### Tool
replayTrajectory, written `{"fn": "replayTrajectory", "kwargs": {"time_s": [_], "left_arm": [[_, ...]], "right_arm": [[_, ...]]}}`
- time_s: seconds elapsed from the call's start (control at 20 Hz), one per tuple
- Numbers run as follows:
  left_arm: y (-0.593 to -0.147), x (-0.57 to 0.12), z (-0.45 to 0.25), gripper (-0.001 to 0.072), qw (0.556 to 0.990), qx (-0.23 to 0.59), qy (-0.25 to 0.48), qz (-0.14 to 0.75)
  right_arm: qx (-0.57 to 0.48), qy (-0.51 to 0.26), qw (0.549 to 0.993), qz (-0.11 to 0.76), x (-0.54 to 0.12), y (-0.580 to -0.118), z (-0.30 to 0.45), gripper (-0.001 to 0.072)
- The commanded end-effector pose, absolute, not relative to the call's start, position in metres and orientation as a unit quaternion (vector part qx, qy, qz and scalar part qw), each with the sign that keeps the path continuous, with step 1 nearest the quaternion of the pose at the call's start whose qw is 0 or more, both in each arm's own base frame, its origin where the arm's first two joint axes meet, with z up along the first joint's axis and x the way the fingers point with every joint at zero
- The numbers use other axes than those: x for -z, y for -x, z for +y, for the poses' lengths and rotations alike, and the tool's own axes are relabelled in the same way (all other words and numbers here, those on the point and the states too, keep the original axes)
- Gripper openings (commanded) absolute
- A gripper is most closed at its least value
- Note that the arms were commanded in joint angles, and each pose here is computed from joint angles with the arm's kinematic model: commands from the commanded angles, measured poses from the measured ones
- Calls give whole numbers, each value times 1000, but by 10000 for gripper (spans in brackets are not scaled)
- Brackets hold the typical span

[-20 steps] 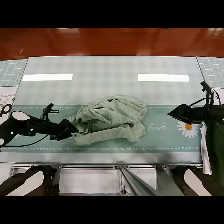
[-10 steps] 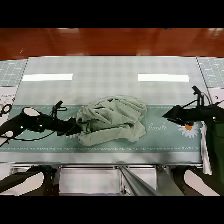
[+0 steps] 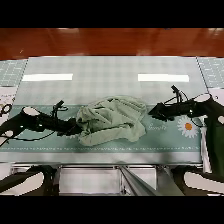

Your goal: Fold the shirts.

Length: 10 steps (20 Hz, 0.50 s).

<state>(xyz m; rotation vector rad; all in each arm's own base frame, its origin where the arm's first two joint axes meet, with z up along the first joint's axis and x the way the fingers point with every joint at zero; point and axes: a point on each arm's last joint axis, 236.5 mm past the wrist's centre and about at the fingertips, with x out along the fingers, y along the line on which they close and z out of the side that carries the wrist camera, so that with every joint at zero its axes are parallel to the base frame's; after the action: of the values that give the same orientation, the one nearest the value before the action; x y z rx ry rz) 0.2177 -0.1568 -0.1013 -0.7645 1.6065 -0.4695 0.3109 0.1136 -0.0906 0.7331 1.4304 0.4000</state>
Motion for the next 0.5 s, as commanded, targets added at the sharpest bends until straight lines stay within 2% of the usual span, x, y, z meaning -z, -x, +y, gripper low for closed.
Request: {"fn": "replayTrajectory", "kwargs": {"time_s": [0.0, 0.4, 0.45], "left_arm": [[-217, 101, -157, 17, 605, 204, 331, 695], [-220, 102, -156, 16, 610, 202, 329, 692], [-220, 102, -156, 17, 610, 202, 329, 692]], "right_arm": [[-194, -323, 679, 630, 94, -335, 127, 397], [-224, -302, 660, 650, 103, -365, 173, 389], [-232, -297, 659, 651, 101, -365, 178, 295]]}}
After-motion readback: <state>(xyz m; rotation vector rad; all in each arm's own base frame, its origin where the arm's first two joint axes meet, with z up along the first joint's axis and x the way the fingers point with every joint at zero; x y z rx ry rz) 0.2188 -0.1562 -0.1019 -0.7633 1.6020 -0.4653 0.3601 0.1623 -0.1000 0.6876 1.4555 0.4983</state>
